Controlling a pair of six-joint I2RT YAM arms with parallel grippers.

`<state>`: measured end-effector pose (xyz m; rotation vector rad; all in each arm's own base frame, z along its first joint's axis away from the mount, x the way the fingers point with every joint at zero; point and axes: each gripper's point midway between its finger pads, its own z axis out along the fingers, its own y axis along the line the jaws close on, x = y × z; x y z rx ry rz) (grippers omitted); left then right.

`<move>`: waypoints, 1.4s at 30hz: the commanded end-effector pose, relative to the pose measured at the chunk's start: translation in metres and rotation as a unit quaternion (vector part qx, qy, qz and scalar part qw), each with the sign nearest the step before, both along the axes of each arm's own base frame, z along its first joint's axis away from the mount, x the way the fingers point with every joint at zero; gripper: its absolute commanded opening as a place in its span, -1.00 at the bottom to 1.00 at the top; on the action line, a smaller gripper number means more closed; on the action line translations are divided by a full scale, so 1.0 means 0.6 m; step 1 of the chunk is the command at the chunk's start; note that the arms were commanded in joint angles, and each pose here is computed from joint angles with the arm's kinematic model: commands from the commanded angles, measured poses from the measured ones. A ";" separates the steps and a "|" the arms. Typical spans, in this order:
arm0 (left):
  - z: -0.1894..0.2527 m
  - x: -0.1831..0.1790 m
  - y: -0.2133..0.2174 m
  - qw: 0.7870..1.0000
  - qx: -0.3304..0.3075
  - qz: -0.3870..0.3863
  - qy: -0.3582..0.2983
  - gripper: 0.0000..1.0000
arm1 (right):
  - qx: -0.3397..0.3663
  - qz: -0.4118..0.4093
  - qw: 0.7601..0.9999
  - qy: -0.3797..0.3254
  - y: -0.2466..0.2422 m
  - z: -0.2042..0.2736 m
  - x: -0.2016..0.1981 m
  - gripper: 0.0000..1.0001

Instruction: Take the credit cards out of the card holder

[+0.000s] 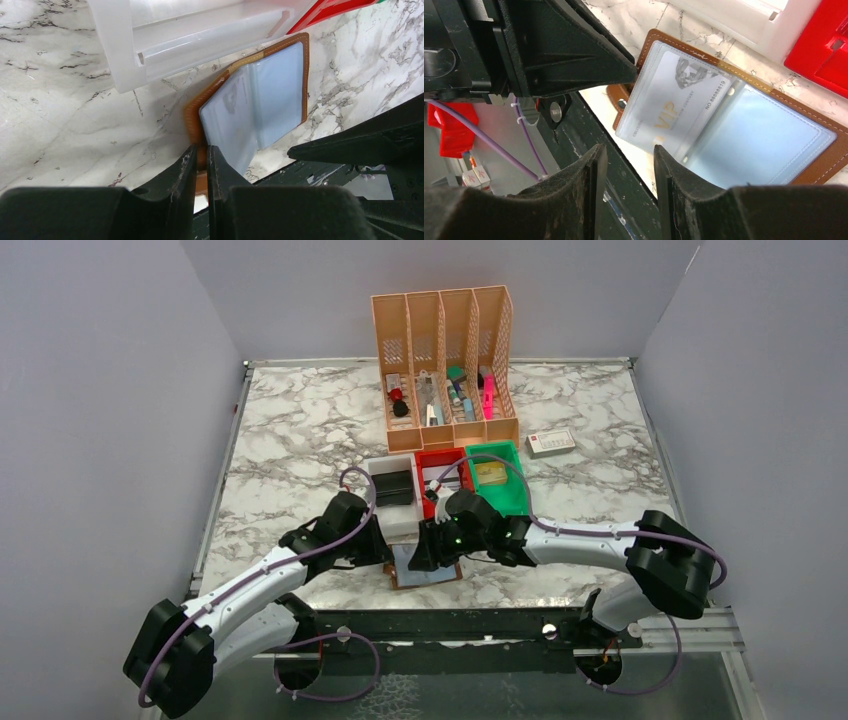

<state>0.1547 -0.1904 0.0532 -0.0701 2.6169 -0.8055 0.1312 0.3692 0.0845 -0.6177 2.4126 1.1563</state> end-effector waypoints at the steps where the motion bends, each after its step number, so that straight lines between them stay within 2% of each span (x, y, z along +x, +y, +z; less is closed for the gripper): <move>1: 0.007 0.012 -0.004 1.000 -0.003 0.003 -0.017 -0.67 | 0.020 0.018 1.000 -0.013 0.016 0.017 0.003 -0.10; 7: 0.009 0.014 -0.005 1.000 -0.003 0.003 -0.018 -0.67 | 0.006 0.012 1.000 -0.013 0.010 0.005 0.005 -0.10; 12: 0.013 0.016 -0.007 1.000 -0.004 0.001 -0.020 -0.68 | -0.042 0.013 0.999 -0.008 0.007 -0.028 0.010 -0.08; 18: 0.019 0.017 -0.009 1.000 -0.010 0.004 -0.024 -0.63 | -0.105 -0.033 0.994 -0.015 -0.015 -0.068 0.031 -0.06; 25: 0.040 0.016 -0.029 0.998 -0.036 -0.033 -0.038 -0.36 | -0.093 -0.057 0.994 0.018 -0.006 -0.089 0.029 -0.20; 31: 0.007 -0.003 -0.035 0.998 -0.015 -0.058 -0.005 -0.33 | -0.075 -0.073 0.994 0.040 0.003 -0.095 0.031 -0.23; 36: -0.023 -0.016 -0.031 0.998 0.011 -0.064 0.017 -0.51 | -0.044 -0.086 0.993 0.067 0.002 -0.092 0.030 -0.36; 39: -0.029 -0.018 -0.029 0.998 0.020 -0.065 0.016 -0.68 | -0.013 -0.082 0.994 0.078 0.005 -0.081 0.027 -0.54; 42: -0.030 -0.016 -0.026 0.998 0.024 -0.062 0.012 -0.75 | 0.019 -0.070 0.994 0.086 0.012 -0.067 0.021 -0.65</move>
